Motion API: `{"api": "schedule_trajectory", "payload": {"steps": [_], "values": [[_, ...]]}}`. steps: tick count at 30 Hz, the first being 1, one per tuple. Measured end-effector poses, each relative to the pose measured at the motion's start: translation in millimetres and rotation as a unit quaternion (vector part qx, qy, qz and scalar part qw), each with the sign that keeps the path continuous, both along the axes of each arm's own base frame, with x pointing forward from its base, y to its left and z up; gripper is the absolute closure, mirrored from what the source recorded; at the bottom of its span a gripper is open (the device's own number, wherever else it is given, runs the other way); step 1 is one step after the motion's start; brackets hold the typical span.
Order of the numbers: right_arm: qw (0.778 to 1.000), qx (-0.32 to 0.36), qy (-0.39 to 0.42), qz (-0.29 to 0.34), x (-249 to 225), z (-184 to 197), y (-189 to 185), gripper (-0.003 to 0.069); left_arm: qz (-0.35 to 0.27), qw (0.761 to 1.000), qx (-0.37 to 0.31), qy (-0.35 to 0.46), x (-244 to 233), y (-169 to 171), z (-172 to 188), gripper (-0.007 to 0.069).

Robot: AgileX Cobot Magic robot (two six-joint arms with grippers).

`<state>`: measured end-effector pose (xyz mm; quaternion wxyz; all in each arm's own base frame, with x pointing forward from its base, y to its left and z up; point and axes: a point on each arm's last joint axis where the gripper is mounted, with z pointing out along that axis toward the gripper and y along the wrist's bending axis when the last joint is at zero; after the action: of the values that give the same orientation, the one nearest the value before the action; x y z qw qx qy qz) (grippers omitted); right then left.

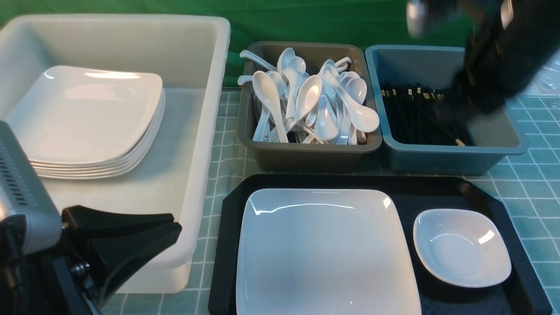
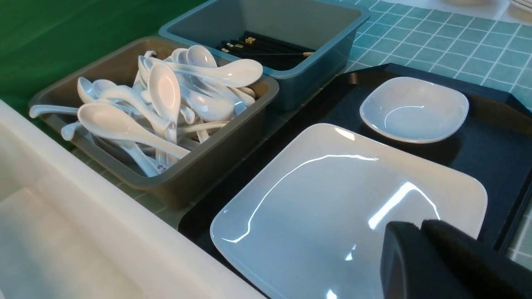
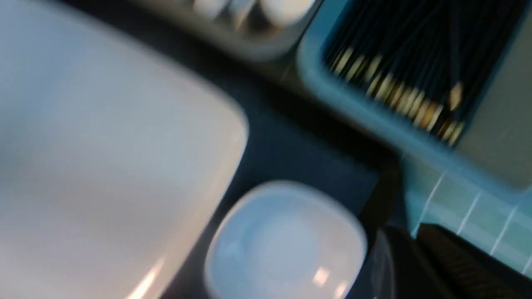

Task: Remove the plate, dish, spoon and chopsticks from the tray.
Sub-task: Use the right arm to grab a small plate from the dinner plate

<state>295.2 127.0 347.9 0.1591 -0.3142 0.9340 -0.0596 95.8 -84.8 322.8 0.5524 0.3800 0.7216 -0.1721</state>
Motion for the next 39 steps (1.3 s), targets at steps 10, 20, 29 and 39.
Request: {"api": "schedule_trajectory", "payload": {"steps": [10, 20, 29, 39], "values": [[0.995, -0.032, 0.085, 0.047, -61.1, -142.0, -23.2, 0.0188, 0.0, 1.0, -0.001, 0.001, 0.0, 0.0, 0.0, 0.0606], [0.992, -0.049, 0.053, 0.107, -42.6, -181.2, -16.3, 0.0173, 0.0, 1.0, -0.001, 0.001, -0.2, 0.1, 0.1, 0.0606], [0.987, -0.072, 0.054, 0.137, -36.5, -194.4, -15.4, 0.0337, -0.001, 1.0, 0.0, 0.002, -0.4, 0.1, -0.2, 0.0606], [0.99, -0.072, 0.038, 0.119, -56.1, -140.4, -3.8, 0.0594, -0.008, 1.0, 0.007, 0.014, -3.0, 0.3, -1.5, 0.0606]]}}
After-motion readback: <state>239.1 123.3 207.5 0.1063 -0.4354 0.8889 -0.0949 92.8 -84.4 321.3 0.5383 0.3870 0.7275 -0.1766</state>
